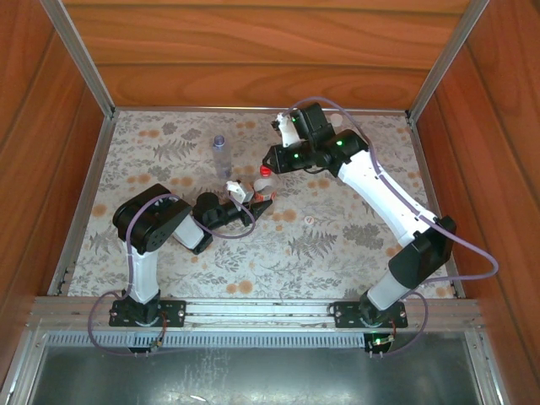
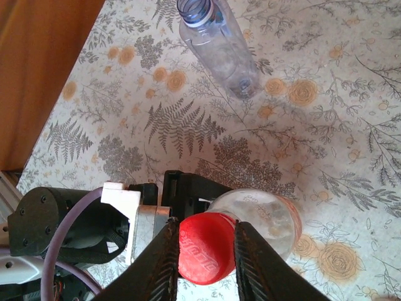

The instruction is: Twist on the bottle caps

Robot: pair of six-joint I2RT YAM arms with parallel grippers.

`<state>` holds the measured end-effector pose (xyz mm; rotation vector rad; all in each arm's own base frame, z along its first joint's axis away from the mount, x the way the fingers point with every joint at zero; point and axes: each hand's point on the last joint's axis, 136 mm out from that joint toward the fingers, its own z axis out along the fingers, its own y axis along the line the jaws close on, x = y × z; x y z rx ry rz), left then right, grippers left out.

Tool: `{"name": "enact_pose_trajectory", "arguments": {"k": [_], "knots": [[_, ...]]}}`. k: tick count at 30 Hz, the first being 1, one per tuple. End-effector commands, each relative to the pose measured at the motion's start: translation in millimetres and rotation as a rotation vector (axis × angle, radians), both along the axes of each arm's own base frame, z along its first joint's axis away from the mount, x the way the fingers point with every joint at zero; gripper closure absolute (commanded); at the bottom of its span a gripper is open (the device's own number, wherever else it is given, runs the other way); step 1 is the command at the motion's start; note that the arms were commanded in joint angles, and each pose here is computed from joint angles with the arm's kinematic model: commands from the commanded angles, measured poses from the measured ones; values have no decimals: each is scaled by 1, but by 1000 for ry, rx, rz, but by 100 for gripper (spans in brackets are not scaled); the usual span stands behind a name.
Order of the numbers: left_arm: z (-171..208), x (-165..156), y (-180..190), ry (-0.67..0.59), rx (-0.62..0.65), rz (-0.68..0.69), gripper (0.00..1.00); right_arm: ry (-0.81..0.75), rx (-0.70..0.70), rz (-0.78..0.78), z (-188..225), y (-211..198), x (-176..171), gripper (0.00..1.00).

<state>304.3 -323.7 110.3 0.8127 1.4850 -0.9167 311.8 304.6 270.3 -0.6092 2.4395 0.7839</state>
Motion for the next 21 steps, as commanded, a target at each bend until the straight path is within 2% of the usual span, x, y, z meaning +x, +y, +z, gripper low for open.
{"name": "enact_pose_trajectory", "arguments": {"k": [1,21], "knots": [[-52,-9,7,162,104,-9,49,21,6,28,-3,0,-4,72],[-50,-10,9,162,101,-5,49,60,3,40,-12,-1,-12,79]]}}
